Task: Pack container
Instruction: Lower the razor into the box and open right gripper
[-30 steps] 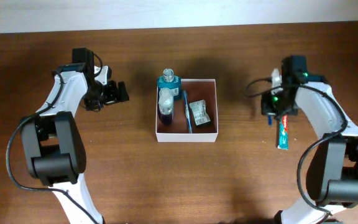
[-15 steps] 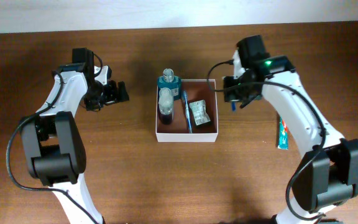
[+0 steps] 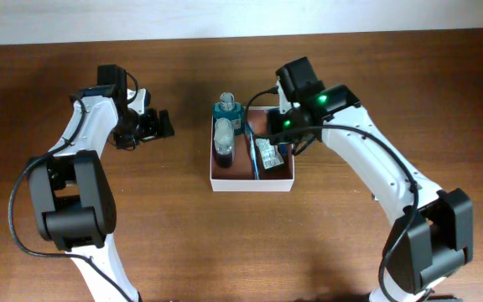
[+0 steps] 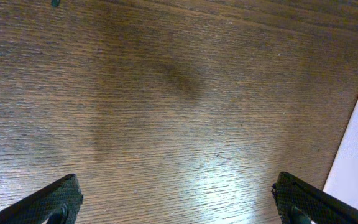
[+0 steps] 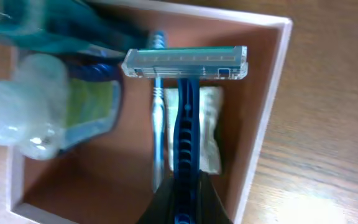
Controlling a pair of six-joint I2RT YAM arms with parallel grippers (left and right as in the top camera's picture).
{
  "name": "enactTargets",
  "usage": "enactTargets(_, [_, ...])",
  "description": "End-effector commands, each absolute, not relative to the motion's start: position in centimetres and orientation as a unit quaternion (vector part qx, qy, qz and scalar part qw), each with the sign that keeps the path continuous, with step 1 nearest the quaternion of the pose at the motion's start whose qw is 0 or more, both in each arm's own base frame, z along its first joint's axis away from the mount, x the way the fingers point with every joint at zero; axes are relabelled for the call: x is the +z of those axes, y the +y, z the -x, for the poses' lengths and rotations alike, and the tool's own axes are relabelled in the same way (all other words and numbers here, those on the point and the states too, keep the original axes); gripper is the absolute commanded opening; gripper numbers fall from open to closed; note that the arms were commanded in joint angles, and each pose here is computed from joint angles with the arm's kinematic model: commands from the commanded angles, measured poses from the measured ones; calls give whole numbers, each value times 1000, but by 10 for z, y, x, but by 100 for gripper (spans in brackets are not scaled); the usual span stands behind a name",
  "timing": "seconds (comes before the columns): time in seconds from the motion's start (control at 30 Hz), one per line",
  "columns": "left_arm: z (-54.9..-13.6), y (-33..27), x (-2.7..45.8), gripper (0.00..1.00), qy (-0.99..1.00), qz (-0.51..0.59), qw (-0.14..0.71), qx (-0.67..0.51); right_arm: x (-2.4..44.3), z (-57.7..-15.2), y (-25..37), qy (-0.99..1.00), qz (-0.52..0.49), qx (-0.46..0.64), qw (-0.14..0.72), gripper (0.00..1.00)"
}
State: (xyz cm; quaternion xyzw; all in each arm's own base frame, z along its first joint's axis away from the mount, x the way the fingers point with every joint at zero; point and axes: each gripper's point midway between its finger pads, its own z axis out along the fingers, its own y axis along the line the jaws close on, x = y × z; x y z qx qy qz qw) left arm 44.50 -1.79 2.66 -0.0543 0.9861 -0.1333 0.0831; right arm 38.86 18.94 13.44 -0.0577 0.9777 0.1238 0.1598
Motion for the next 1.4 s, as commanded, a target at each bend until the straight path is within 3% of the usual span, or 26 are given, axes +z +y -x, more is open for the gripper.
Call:
enactTargets(0.0, [-445,-17,28,100,986,49,86,-131,128,-385,203,978,51,130,156,4])
enactTargets(0.37, [-445,-17,28,100,986,49,86,-131,90,-383,219,985,34,116,122,4])
enactTargets(1.37, [-445,-17,28,99,986,49,86,-131,59,-385,213,991,4,90,98,4])
